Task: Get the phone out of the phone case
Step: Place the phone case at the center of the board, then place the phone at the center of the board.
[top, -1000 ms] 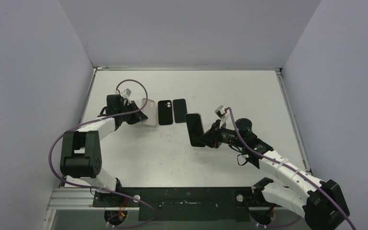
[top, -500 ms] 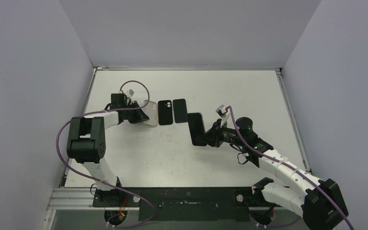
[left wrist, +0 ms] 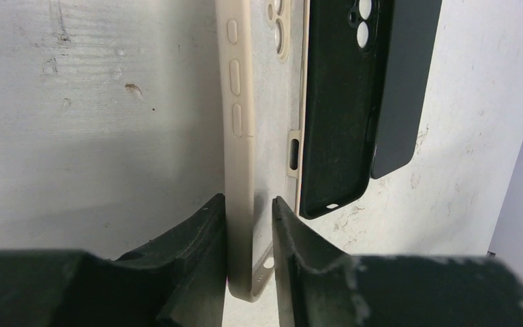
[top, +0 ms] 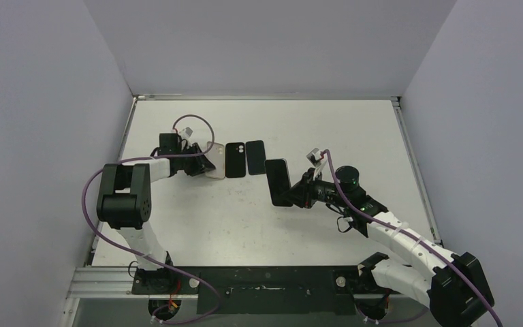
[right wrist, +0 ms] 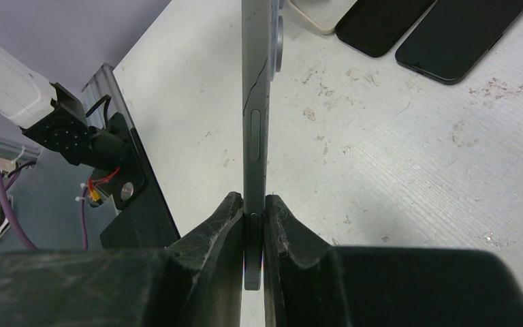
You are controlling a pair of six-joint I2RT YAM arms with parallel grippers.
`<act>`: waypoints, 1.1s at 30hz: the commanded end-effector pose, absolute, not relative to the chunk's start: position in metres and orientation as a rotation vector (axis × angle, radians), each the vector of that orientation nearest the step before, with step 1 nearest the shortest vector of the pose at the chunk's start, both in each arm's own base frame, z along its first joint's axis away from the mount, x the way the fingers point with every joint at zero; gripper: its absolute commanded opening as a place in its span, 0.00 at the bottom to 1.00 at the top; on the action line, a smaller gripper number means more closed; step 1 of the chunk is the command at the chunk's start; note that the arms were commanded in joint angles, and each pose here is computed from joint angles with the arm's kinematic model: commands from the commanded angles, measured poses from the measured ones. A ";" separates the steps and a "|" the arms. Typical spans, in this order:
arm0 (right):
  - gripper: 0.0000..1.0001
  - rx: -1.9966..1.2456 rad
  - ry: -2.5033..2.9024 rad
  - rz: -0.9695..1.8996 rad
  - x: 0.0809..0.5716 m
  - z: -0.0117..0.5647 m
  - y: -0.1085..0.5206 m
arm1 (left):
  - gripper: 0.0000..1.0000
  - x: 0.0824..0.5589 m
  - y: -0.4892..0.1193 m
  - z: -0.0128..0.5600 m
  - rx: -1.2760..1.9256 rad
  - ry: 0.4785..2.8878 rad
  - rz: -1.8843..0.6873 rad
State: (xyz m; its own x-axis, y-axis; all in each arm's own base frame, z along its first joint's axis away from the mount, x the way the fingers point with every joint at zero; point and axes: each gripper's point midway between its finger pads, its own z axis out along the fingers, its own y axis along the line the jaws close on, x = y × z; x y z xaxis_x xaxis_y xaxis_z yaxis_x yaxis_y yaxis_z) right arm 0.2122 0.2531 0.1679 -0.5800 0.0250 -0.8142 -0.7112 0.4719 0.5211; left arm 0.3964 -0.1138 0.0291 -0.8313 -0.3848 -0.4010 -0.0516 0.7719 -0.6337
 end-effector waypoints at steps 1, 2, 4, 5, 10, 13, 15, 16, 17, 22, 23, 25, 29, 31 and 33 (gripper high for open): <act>0.00 -0.587 1.781 1.178 0.223 0.200 0.258 | 0.31 0.408 -0.116 0.041 -0.283 2.384 -0.848; 0.00 -0.583 1.784 1.175 0.223 0.200 0.257 | 0.35 0.408 -0.114 0.041 -0.287 2.384 -0.836; 0.00 -0.568 1.794 1.162 0.227 0.199 0.256 | 0.44 0.409 -0.111 0.042 -0.287 2.389 -0.811; 0.00 -0.560 1.803 1.155 0.229 0.198 0.255 | 0.48 0.410 -0.109 0.043 -0.285 2.392 -0.794; 0.00 -0.503 1.875 1.126 0.244 0.187 0.250 | 0.70 0.408 -0.094 0.052 -0.311 2.406 -0.668; 0.00 -0.468 1.917 1.111 0.255 0.181 0.246 | 0.77 0.406 -0.082 0.064 -0.301 2.406 -0.574; 0.00 -0.441 1.953 1.100 0.263 0.176 0.243 | 0.78 0.403 -0.074 0.078 -0.288 2.397 -0.510; 0.00 -0.425 1.965 1.094 0.267 0.174 0.240 | 0.79 0.402 -0.071 0.090 -0.279 2.372 -0.483; 0.00 -0.410 1.975 1.089 0.272 0.173 0.238 | 0.80 0.400 -0.067 0.098 -0.270 2.353 -0.458; 0.00 -0.327 2.053 1.096 0.298 0.156 0.227 | 0.82 0.386 -0.062 0.143 -0.223 2.247 -0.397; 0.00 -0.314 2.061 1.096 0.305 0.155 0.226 | 0.83 0.382 -0.064 0.152 -0.210 2.222 -0.402; 0.00 -0.293 2.076 1.094 0.318 0.150 0.226 | 0.83 0.371 -0.068 0.163 -0.182 2.188 -0.414; 0.00 -0.246 2.098 1.103 0.342 0.137 0.227 | 0.89 0.349 -0.089 0.186 -0.072 2.120 -0.406; 0.00 -0.228 2.115 1.108 0.354 0.129 0.226 | 0.92 0.338 -0.097 0.205 -0.016 2.072 -0.365; 0.00 -0.217 2.142 1.106 0.367 0.120 0.227 | 0.94 0.328 -0.098 0.218 0.012 2.031 -0.310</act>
State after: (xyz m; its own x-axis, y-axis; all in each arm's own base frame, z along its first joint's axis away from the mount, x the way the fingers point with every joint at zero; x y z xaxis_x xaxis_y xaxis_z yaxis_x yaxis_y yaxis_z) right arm 0.3287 0.2167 0.0910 -0.8016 0.1346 -0.5825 -0.3618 0.6664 0.6519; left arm 0.3435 -0.0987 0.1920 -0.5499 -0.2083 -0.8089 0.1230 0.9376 -0.3251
